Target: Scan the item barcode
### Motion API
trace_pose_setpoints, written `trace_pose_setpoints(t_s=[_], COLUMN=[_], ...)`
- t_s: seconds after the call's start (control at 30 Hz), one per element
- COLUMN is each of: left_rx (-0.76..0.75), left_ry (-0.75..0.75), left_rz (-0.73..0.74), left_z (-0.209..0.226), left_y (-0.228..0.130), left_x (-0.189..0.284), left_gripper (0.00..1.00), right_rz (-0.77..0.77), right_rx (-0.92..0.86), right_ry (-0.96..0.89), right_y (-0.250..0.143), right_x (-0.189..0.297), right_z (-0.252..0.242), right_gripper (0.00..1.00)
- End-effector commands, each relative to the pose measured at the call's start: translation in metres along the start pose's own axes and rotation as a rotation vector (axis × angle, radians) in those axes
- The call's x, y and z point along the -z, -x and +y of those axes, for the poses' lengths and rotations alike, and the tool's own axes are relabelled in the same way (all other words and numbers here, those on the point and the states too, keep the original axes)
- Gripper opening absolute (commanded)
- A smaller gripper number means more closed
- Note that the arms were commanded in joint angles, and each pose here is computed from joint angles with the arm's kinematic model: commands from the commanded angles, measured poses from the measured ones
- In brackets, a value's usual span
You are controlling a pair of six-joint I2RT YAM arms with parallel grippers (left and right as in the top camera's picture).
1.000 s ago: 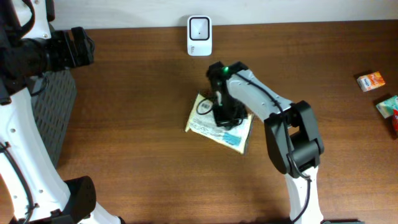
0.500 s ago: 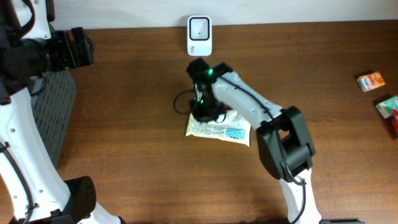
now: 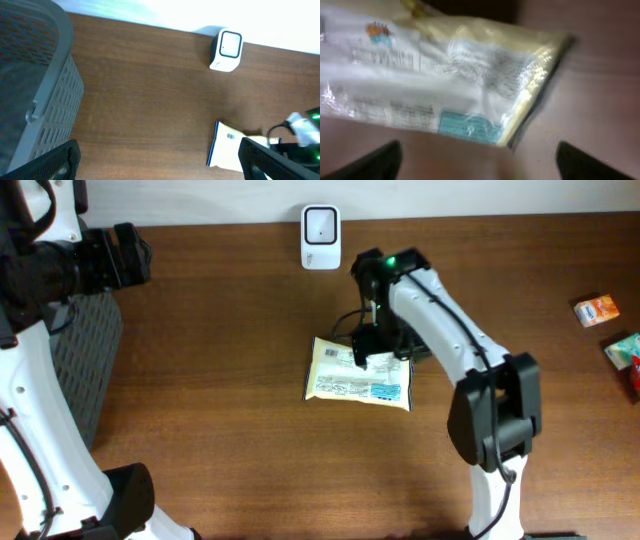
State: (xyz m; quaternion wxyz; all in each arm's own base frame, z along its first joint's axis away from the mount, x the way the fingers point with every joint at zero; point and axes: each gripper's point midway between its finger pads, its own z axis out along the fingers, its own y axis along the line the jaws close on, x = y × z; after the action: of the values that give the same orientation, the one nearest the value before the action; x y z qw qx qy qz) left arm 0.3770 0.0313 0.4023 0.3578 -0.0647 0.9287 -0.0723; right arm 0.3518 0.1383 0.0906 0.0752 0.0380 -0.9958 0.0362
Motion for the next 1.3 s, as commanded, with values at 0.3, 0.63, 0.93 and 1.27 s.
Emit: trace_pose_setpoints(t_s=[0.3,0.63,0.93,1.27], left_rx=[-0.013,-0.013,-0.013,-0.013], left_ry=[-0.006,-0.007,-0.007,-0.007], left_rz=[-0.009,-0.009,-0.009,-0.009], left_z=[-0.001,-0.001,-0.001,-0.001], left_y=[0.001,0.001,0.001,0.001], left_x=[0.003,0.003,0.003,0.003], left_gripper=[0.99,0.99,0.99,0.99], right_rz=[0.021,0.049,-0.206,-0.415], right_rx=[-0.074,0.144,-0.144,-0.207], right_ry=[0.009,0.514,0.223,-0.333], right_y=[-0.002,-0.007,0.050,0.028], right_x=[-0.054,-0.072,-0.003,0.105], right_z=[-0.018,-0.012,-0.084,-0.143], right_gripper=[0.99,0.94,0.04,0.04])
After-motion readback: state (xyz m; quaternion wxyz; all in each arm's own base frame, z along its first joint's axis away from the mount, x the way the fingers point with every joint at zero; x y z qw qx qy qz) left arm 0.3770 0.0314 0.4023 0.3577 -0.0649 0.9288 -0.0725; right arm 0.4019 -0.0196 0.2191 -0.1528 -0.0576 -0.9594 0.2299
